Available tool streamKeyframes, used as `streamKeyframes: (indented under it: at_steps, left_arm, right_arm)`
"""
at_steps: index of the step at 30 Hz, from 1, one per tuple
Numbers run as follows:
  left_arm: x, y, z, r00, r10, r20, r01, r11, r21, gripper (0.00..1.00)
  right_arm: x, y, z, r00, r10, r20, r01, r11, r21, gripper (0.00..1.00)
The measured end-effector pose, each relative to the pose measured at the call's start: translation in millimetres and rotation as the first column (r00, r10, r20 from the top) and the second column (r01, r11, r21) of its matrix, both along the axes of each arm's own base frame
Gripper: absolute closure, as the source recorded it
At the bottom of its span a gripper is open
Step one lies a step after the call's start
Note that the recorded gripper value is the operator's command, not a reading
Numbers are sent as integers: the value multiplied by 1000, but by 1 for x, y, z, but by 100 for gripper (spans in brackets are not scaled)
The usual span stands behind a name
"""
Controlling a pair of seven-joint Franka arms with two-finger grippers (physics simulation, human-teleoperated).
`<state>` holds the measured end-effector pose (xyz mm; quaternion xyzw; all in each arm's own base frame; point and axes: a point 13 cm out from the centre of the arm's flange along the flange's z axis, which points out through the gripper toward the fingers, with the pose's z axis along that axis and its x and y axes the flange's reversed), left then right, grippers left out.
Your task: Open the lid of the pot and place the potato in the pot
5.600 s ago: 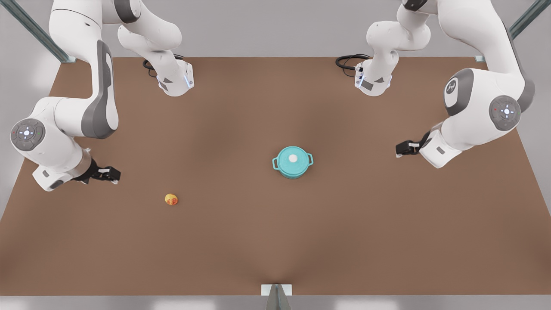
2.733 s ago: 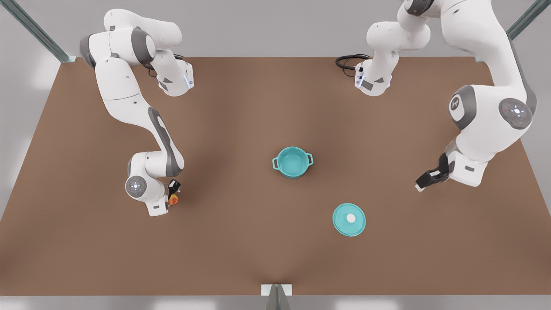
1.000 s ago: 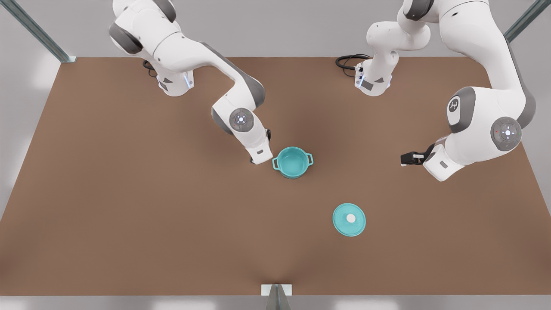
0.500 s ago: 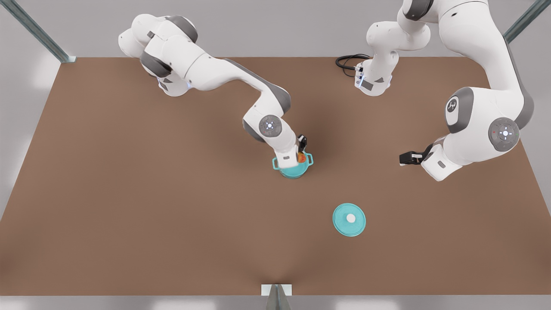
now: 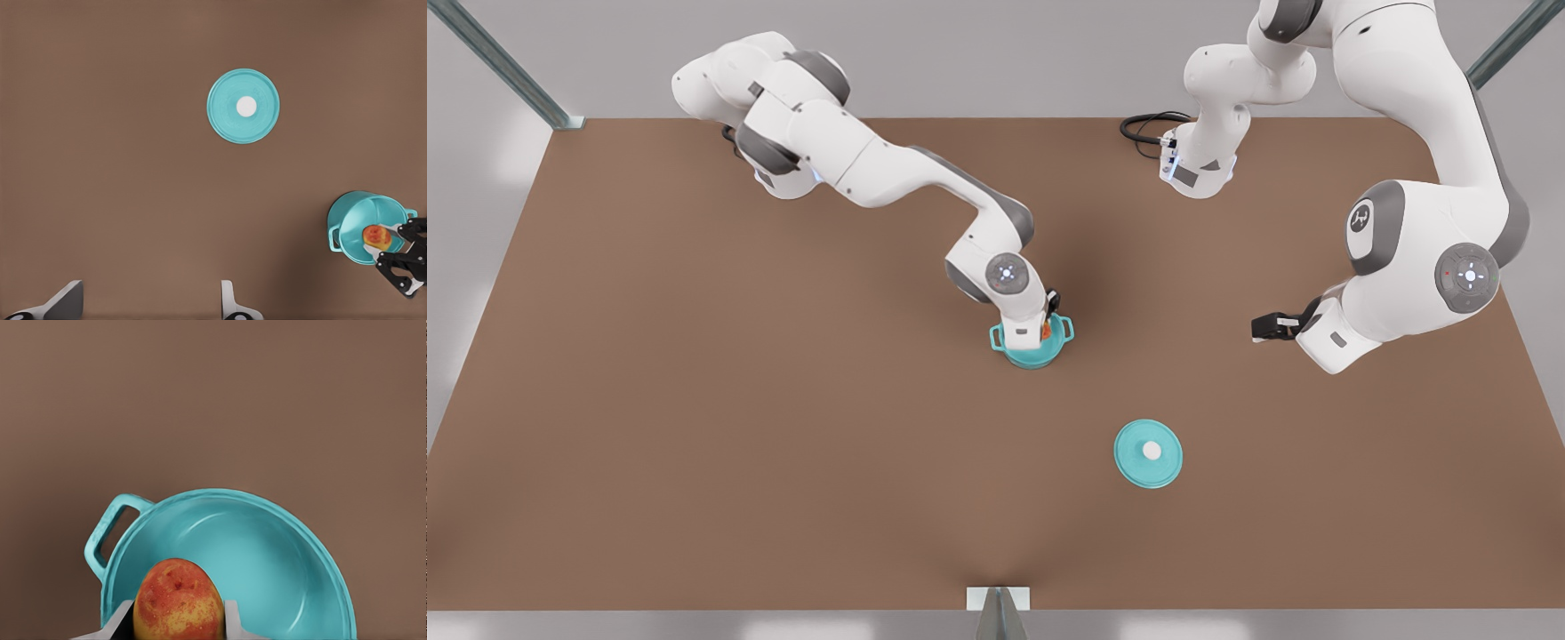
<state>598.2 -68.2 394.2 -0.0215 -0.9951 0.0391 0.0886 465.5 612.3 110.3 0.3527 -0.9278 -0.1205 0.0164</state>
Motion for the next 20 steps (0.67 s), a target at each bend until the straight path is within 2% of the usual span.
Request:
streamKeyframes:
  at_steps: [2,3,4,8,10,11,12,14,15,16,18,20]
  left_arm:
    - [0,0,0,1000,0,0,0,1000,0,0]
    - [0,0,0,1000,-1,0,1,1000,0,0]
    - [0,0,0,1000,-1,0,1,1000,0,0]
    - [0,0,0,1000,-2,-1,2,1000,0,0]
    - [0,0,0,1000,-2,0,2,1000,-1,0]
    - [0,0,1,1000,1,1,-1,1000,-4,0]
    - [2,3,4,1000,12,7,-12,1000,-15,0]
    - [8,24,12,998,63,23,-62,997,-48,0]
    - [11,26,16,997,72,32,-70,996,-59,0]
    - [12,24,17,997,74,36,-71,995,-68,0]
    - [12,18,19,997,69,38,-66,995,-78,0]
    - [13,15,19,997,66,40,-63,995,-83,0]
  right_arm:
    - [8,-4,0,1000,-19,12,19,1000,-7,47]
    - [11,-6,0,999,-28,18,28,1000,-9,17]
    - [13,-6,2,999,-36,23,37,999,-10,0]
    - [21,-4,29,996,-69,52,69,998,4,0]
    - [44,-15,107,989,-105,108,102,994,32,0]
    - [68,-42,154,980,-145,138,141,989,37,0]
    - [112,-100,194,962,-220,162,218,975,27,0]
    - [199,-268,249,900,-379,217,395,918,-36,2]
    - [222,-355,260,866,-444,229,473,877,-88,2]
    - [232,-444,257,832,-509,222,545,826,-146,1]
    - [225,-583,245,773,-606,188,634,734,-241,1]
    - [205,-636,245,765,-625,158,640,708,-297,1]
